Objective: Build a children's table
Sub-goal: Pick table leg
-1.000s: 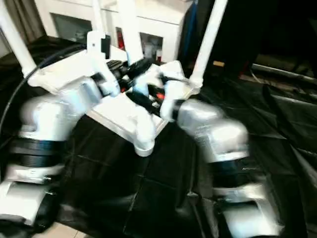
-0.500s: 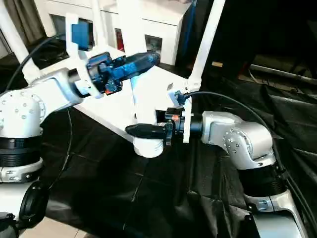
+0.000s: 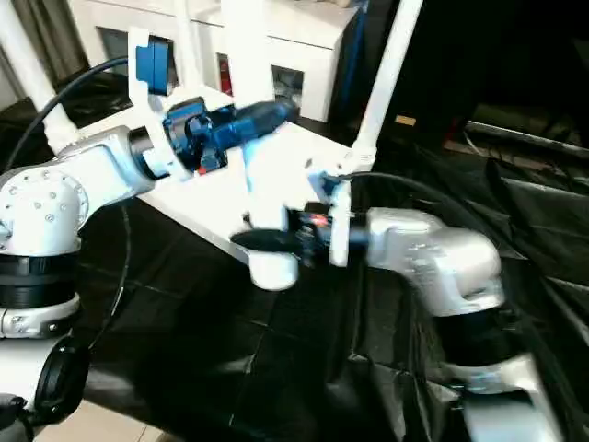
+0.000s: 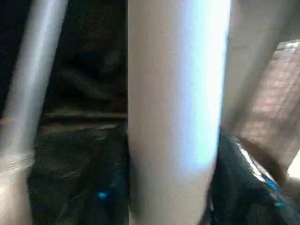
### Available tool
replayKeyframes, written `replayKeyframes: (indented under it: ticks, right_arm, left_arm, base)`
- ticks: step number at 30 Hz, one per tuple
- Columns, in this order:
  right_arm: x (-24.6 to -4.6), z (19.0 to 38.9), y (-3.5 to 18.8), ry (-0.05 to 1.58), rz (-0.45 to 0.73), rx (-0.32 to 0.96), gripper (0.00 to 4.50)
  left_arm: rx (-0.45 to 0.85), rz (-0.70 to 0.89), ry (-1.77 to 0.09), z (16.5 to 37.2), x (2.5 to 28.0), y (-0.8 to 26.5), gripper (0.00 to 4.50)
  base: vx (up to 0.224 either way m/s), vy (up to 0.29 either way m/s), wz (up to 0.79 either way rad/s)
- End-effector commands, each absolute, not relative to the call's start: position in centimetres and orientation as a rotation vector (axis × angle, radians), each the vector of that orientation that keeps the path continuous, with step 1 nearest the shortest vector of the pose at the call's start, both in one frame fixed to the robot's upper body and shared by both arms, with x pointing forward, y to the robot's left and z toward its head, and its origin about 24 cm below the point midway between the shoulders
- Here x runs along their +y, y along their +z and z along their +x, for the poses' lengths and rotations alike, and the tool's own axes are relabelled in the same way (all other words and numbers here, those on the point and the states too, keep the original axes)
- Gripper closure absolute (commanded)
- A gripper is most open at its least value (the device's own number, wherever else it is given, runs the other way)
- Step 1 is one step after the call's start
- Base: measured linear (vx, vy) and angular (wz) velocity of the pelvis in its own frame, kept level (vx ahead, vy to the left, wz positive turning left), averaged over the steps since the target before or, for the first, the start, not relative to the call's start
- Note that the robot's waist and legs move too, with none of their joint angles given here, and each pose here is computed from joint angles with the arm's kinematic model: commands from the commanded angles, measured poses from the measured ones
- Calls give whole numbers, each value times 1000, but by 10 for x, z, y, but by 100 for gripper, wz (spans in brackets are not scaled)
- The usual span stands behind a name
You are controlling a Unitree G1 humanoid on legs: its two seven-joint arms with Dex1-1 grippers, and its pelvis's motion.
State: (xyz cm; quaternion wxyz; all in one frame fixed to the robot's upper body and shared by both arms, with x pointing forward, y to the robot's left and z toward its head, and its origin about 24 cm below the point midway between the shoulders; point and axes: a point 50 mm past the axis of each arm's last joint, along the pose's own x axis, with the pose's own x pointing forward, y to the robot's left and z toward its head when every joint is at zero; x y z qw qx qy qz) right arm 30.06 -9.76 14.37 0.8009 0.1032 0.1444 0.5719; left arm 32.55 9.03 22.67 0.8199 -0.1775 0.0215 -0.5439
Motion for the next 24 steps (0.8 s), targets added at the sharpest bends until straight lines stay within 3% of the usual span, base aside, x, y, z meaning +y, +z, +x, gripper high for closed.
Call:
replayKeyframes:
  ticks: [1,2,4,10,14,15,16,21,24]
  right_arm:
    - [-103,315,152,1065,174,216,254]
    - [-99,320,152,1008,162,192,254]
    - [-97,322,152,973,172,190,255]
    - [-79,332,148,811,89,143,256]
    - [-75,335,148,762,65,120,257]
    - [-75,335,148,759,62,118,257]
    - [-75,336,148,753,59,116,257]
    - [-73,337,148,738,48,103,257]
    - [-73,338,148,733,49,96,257]
  left_arm:
    - [115,-271,-990,337,84,212,187]
    - [124,-230,-865,345,85,206,170]
    - [132,-219,-807,349,85,203,147]
    - [100,-307,-573,361,83,196,144]
    - [69,-331,-456,368,88,200,178]
    - [62,-340,-451,369,88,201,178]
    - [57,-349,-453,369,89,201,206]
    - [52,-395,-456,368,87,202,218]
    - [46,-414,-456,367,87,203,247]
  base:
    - [0,0,0]
    - [0,0,0]
    - [0,0,0]
    - [0,0,0]
    - [0,0,0]
    - [0,0,0]
    - [0,0,0]
    - [0,0,0]
    - [0,0,0]
